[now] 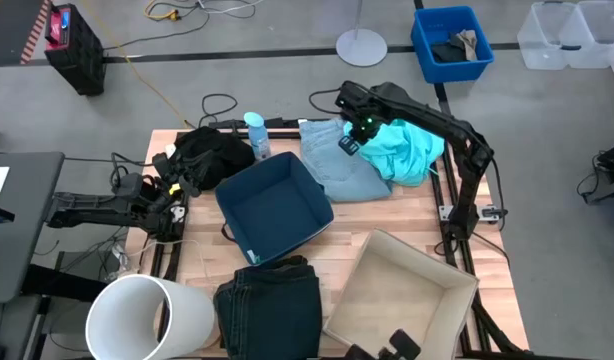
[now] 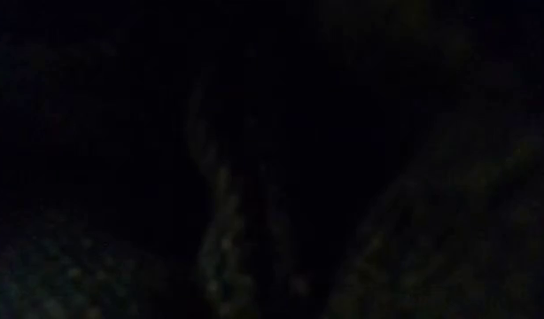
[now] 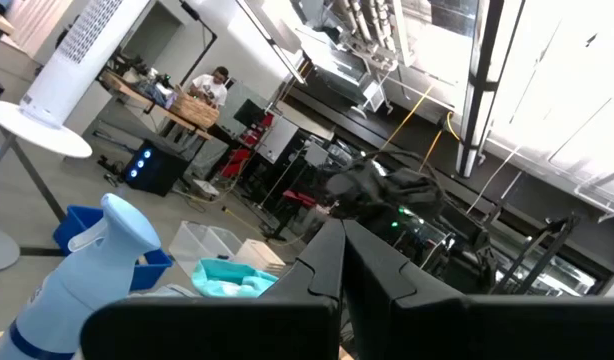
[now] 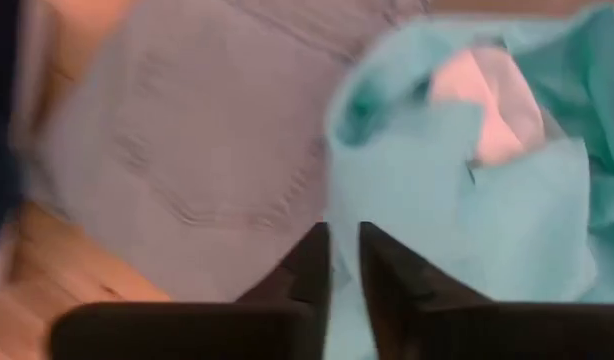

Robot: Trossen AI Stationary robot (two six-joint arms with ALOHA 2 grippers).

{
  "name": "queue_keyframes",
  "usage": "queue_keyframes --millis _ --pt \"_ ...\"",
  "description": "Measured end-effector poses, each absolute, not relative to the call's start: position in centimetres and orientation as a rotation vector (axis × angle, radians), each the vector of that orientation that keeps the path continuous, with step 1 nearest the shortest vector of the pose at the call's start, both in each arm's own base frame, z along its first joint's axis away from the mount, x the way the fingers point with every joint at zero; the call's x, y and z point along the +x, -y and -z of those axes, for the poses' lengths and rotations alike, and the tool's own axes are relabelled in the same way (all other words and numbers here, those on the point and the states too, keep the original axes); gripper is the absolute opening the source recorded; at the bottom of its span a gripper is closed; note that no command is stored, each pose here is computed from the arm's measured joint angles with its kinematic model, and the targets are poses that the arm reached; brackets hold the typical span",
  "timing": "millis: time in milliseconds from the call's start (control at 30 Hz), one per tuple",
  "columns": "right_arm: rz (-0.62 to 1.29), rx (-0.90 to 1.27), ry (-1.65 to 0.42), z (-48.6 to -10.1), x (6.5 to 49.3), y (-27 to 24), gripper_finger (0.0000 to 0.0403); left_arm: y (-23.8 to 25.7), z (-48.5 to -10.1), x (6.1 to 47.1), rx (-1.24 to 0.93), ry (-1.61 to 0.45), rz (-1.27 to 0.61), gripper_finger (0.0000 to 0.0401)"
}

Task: Sort clothes
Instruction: Put the light blue shorts into the brown laundry organizer

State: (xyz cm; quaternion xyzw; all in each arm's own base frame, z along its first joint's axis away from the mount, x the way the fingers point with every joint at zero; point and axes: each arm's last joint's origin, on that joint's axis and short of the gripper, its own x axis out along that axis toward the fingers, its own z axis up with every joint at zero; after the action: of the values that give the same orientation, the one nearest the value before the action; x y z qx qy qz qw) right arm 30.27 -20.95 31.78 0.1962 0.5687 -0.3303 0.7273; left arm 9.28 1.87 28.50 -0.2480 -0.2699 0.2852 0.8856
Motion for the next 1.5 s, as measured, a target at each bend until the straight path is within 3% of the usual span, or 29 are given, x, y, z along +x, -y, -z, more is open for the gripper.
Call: queue_keyframes --millis 200,367,633,1167,1500 --pt "0.743 0.451 -1.257 -30.7 31.3 21.4 0.0216 -1.9 -28.5 9.3 -0.515 0.561 -0.597 0.0000" --pt "0.766 0.470 -1.443 -27.1 31.6 22.6 0.0242 -1.9 -28.5 9.3 -0.514 0.561 -0.597 0.0000" --pt "0.833 0.425 -1.414 -27.2 31.5 23.2 0.0226 -1.9 -28.5 9.3 -0.529 0.566 -0.592 0.0000" --pt "0.736 0.409 -1.436 -27.2 31.2 23.6 0.0182 -1.9 -28.5 9.3 -0.531 0.567 -0.590 0.0000" --pt "0.754 0.393 -1.441 -27.2 31.1 23.6 0.0092 -1.9 -28.5 9.3 -0.530 0.567 -0.588 0.0000"
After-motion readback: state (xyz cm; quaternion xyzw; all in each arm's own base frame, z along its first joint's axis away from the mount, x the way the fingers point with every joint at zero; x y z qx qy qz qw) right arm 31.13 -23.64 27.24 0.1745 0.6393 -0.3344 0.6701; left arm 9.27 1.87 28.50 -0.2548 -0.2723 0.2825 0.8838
